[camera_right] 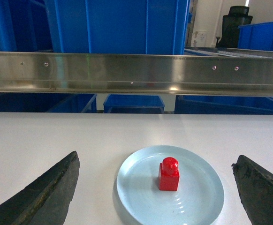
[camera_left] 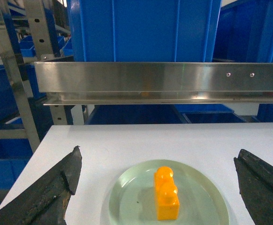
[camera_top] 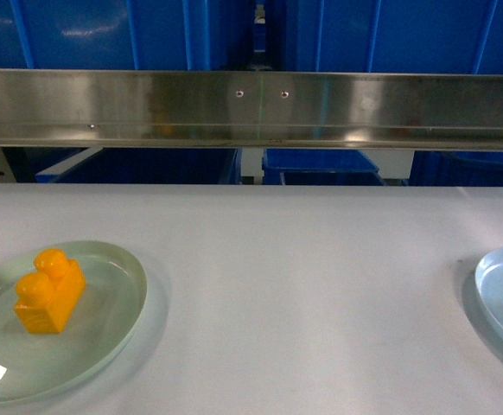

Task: Sort and place red and yellow blocks in left bins

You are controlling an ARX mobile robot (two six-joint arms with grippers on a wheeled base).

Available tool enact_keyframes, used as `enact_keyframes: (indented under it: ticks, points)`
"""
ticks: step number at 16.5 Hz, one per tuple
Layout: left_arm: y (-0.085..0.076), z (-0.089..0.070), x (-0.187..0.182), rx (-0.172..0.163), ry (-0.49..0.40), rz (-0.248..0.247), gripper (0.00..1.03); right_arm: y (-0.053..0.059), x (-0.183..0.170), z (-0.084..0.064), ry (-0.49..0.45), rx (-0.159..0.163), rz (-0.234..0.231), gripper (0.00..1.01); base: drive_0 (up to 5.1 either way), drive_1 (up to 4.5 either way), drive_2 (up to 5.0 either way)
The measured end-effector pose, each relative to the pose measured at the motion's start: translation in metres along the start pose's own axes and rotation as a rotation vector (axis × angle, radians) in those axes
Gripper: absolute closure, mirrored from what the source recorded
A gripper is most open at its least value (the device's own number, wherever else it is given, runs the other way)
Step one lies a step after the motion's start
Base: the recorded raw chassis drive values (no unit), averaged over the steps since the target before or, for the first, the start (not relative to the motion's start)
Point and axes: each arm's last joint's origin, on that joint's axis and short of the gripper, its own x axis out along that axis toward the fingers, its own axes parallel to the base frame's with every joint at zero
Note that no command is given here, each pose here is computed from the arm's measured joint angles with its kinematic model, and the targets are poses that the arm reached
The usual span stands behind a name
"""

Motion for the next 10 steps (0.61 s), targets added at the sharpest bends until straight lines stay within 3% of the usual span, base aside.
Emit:
enact_keyframes:
  ticks: [10]
  points:
    - [0.0, 0.0, 0.0, 0.0, 0.0, 0.0, 0.05, 0.0, 0.0, 0.0, 0.0, 0.0, 0.0, 0.03, 0.0, 0.0, 0.0]
